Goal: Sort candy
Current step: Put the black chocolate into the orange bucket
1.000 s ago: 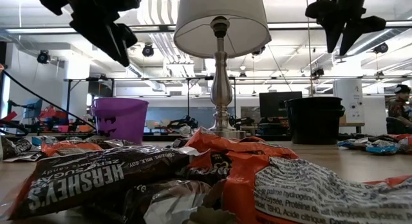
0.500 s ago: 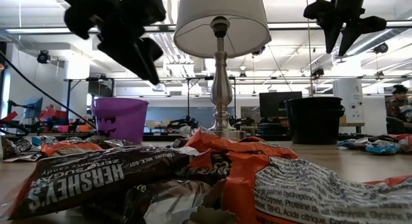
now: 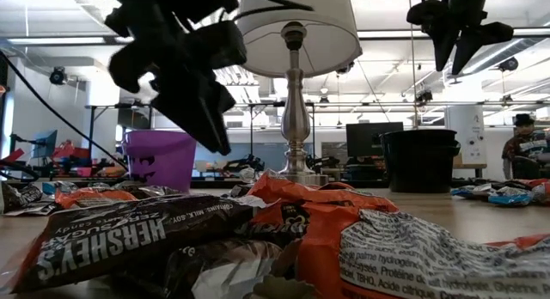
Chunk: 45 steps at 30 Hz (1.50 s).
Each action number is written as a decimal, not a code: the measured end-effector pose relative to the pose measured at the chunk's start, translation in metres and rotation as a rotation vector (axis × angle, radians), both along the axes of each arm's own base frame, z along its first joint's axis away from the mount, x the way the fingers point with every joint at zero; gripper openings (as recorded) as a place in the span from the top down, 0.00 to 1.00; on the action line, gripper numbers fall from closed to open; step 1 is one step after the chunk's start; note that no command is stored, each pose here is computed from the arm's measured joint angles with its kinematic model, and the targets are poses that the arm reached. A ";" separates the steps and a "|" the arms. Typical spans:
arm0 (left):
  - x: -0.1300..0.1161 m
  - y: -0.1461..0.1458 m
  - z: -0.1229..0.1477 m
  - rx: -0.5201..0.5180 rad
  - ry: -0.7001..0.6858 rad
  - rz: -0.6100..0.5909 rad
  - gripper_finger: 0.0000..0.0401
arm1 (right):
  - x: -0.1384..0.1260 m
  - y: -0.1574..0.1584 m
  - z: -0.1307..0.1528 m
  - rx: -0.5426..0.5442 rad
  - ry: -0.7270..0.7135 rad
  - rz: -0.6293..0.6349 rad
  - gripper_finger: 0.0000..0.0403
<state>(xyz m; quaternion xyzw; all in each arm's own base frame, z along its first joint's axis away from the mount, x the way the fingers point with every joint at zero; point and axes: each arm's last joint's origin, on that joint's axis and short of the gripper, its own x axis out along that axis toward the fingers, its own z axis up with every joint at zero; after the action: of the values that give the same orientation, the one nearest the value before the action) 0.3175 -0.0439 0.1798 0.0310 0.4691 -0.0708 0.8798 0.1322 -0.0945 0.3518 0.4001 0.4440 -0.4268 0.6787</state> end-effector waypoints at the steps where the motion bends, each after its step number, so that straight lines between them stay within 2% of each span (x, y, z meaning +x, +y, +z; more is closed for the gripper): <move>1: 0.004 -0.001 -0.001 0.005 -0.005 -0.010 0.68 | 0.000 0.000 0.000 -0.002 0.002 0.009 0.62; 10: 0.032 -0.007 -0.014 0.014 0.011 -0.044 0.68 | 0.000 0.000 0.000 -0.005 0.005 0.021 0.63; 26: 0.042 -0.010 -0.038 -0.015 0.047 -0.055 0.68 | 0.000 0.000 0.000 -0.014 0.013 0.057 0.63; 32: 0.046 -0.010 -0.044 -0.041 0.047 -0.016 0.69 | 0.000 0.000 0.000 -0.014 0.013 0.057 0.64; 36: 0.046 -0.010 -0.049 -0.045 0.064 -0.011 0.75 | 0.000 0.000 0.000 -0.016 0.015 0.063 0.63; 43: 0.047 -0.010 -0.051 -0.078 0.074 0.000 0.97 | 0.000 0.000 0.000 -0.018 0.016 0.070 0.64; 45: 0.046 -0.010 -0.049 -0.084 0.076 0.003 0.98 | 0.000 0.000 0.000 -0.019 0.017 0.072 0.64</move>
<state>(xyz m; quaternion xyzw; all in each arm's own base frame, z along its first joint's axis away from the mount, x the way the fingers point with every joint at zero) 0.3633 -0.0538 0.1304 -0.0095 0.4988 -0.0902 0.8619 0.1319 -0.0943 0.3520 0.3739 0.4598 -0.4096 0.6936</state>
